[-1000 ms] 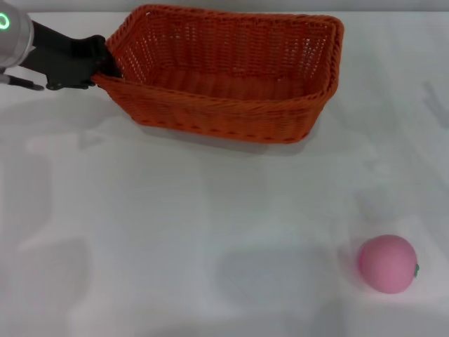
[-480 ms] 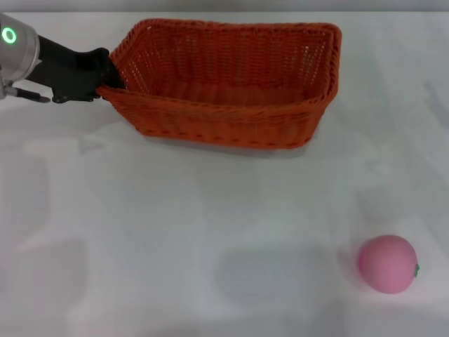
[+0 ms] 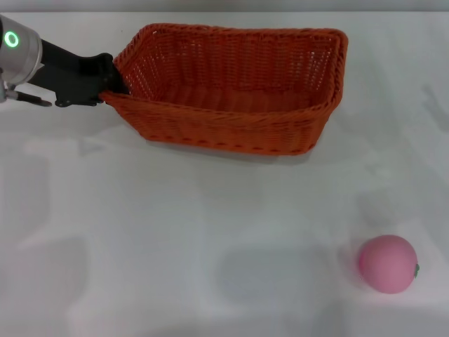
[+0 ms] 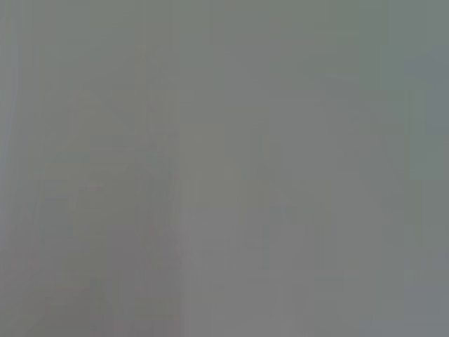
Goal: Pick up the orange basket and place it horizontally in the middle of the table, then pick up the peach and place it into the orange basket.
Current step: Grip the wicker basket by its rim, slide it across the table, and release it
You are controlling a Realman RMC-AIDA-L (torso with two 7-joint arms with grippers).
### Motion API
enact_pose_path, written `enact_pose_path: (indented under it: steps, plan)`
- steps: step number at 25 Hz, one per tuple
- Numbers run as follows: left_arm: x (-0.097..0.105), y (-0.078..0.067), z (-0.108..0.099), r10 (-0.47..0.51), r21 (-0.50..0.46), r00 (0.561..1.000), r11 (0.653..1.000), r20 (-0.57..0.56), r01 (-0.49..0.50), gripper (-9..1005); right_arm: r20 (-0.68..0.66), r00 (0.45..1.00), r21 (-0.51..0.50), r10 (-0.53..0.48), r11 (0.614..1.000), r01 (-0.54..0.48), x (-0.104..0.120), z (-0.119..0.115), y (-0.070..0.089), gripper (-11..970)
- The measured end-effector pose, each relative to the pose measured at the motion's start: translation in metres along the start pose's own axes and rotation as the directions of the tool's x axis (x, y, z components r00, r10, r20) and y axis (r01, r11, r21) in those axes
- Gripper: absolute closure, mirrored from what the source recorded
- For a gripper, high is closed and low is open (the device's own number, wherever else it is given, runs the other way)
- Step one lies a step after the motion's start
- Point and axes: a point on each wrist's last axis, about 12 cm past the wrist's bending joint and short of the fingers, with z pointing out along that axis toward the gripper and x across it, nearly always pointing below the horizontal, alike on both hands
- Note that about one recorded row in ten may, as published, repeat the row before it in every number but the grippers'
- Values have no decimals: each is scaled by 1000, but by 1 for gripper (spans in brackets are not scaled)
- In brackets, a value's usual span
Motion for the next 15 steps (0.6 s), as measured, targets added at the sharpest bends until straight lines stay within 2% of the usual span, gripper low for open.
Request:
enact_pose_path:
  steps: [15]
  plan:
    - [5,3,4,-3,10,999,1000,-36,3,799,6,1000,-1,4,1000,-4,0,-3,1,163]
